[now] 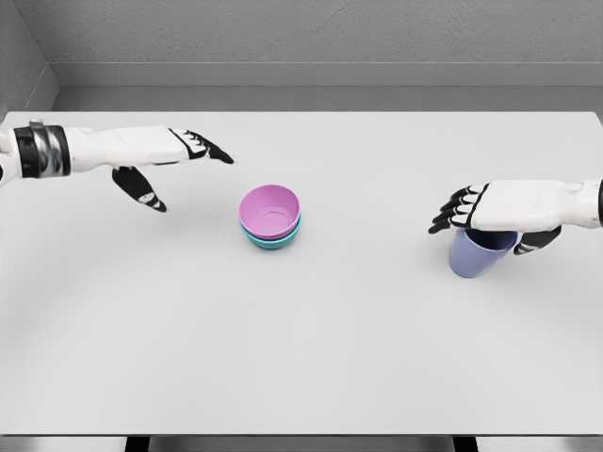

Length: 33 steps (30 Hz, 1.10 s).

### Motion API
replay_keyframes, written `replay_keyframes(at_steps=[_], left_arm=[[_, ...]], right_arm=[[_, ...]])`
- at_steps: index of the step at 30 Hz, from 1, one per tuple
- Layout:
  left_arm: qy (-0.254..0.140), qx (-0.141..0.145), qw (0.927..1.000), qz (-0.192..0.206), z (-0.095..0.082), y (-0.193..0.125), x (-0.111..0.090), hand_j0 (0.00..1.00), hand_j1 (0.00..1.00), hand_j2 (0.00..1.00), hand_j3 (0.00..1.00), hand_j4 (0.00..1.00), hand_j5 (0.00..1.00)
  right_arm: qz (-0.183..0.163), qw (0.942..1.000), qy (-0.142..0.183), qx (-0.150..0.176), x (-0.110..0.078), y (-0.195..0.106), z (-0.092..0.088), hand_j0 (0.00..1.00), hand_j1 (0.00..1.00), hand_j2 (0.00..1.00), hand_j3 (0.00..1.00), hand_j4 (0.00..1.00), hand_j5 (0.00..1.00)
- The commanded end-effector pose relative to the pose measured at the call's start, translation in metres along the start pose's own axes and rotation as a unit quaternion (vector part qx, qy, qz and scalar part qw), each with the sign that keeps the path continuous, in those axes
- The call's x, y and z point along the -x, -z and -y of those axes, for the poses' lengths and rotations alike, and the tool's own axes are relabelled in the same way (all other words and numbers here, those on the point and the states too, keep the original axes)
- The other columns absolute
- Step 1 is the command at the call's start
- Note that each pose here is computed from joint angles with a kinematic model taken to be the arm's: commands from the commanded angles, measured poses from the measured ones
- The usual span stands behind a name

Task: Stacking bowl and cup with both arms

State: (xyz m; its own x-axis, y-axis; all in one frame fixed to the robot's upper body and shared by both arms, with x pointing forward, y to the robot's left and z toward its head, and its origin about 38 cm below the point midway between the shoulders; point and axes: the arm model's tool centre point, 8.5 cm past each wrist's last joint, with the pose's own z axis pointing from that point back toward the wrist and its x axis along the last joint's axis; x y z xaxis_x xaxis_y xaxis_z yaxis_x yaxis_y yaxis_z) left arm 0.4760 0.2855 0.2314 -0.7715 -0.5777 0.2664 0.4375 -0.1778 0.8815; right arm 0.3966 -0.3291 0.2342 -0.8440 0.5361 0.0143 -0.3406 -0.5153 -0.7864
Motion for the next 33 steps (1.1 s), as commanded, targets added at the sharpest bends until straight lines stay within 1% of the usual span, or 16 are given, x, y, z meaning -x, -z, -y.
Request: replay_keyframes(at_steps=[1,3,7,11,14,16,17,19,23,30,32,33], left_arm=[[-0.012,-0.006,0.9998,-0.013,0.0,-0.009,0.008,1.0,1.0,1.0,1.0,1.0,1.0],[-0.019,-0.002,0.9998,-0.007,0.009,-0.003,0.007,1.0,1.0,1.0,1.0,1.0,1.0],[-0.024,0.002,0.9997,-0.007,0.015,-0.003,0.007,1.0,1.0,1.0,1.0,1.0,1.0],[-0.026,0.003,0.9997,-0.005,0.018,-0.001,0.006,1.0,1.0,1.0,1.0,1.0,1.0],[-0.026,0.004,0.9997,-0.003,0.018,0.002,0.005,1.0,1.0,1.0,1.0,1.0,1.0],[-0.027,0.005,0.9996,-0.003,0.019,0.002,0.005,1.0,1.0,1.0,1.0,1.0,1.0],[-0.026,0.005,0.9996,-0.002,0.019,0.003,0.005,1.0,1.0,1.0,1.0,1.0,1.0],[-0.026,0.005,0.9996,-0.002,0.019,0.003,0.005,1.0,1.0,1.0,1.0,1.0,1.0],[-0.026,0.005,0.9996,-0.001,0.02,0.004,0.004,1.0,1.0,1.0,1.0,1.0,1.0],[-0.026,0.006,0.9996,-0.001,0.02,0.004,0.004,1.0,1.0,1.0,1.0,1.0,1.0],[-0.027,0.007,0.9996,-0.001,0.021,0.004,0.004,1.0,1.0,1.0,1.0,1.0,1.0],[-0.026,0.007,0.9996,0.0,0.021,0.004,0.004,1.0,1.0,1.0,1.0,1.0,1.0]], right_arm=[[0.0,1.0,0.002,0.002,0.0,0.0,0.0,1.0,1.0,1.0,1.0,1.0,1.0],[0.001,1.0,0.002,0.001,0.0,0.001,0.0,1.0,1.0,1.0,1.0,1.0,1.0],[0.001,1.0,0.003,0.001,0.0,0.001,0.0,1.0,1.0,1.0,1.0,1.0,1.0],[0.007,0.9999,0.005,-0.006,-0.003,0.005,-0.005,1.0,1.0,1.0,1.0,1.0,1.0],[0.006,1.0,0.004,-0.005,-0.002,0.004,-0.004,0.99,0.99,0.99,0.99,0.99,0.99],[0.006,1.0,0.004,-0.004,-0.002,0.004,-0.003,0.85,0.85,0.85,0.85,0.85,0.85],[0.006,1.0,0.004,-0.005,-0.002,0.004,-0.004,0.81,0.81,0.81,0.81,0.81,0.81],[0.007,1.0,0.005,-0.005,-0.003,0.005,-0.004,0.77,0.77,0.77,0.77,0.77,0.77],[0.006,1.0,0.004,-0.005,-0.002,0.004,-0.004,0.75,0.75,0.75,0.75,0.75,0.75],[0.006,1.0,0.005,-0.003,-0.002,0.004,-0.003,0.55,0.55,0.55,0.55,0.55,0.55],[0.006,1.0,0.005,-0.003,-0.002,0.004,-0.003,0.54,0.54,0.54,0.54,0.54,0.54],[0.006,1.0,0.005,-0.002,-0.002,0.004,-0.002,0.51,0.51,0.51,0.51,0.51,0.51]])
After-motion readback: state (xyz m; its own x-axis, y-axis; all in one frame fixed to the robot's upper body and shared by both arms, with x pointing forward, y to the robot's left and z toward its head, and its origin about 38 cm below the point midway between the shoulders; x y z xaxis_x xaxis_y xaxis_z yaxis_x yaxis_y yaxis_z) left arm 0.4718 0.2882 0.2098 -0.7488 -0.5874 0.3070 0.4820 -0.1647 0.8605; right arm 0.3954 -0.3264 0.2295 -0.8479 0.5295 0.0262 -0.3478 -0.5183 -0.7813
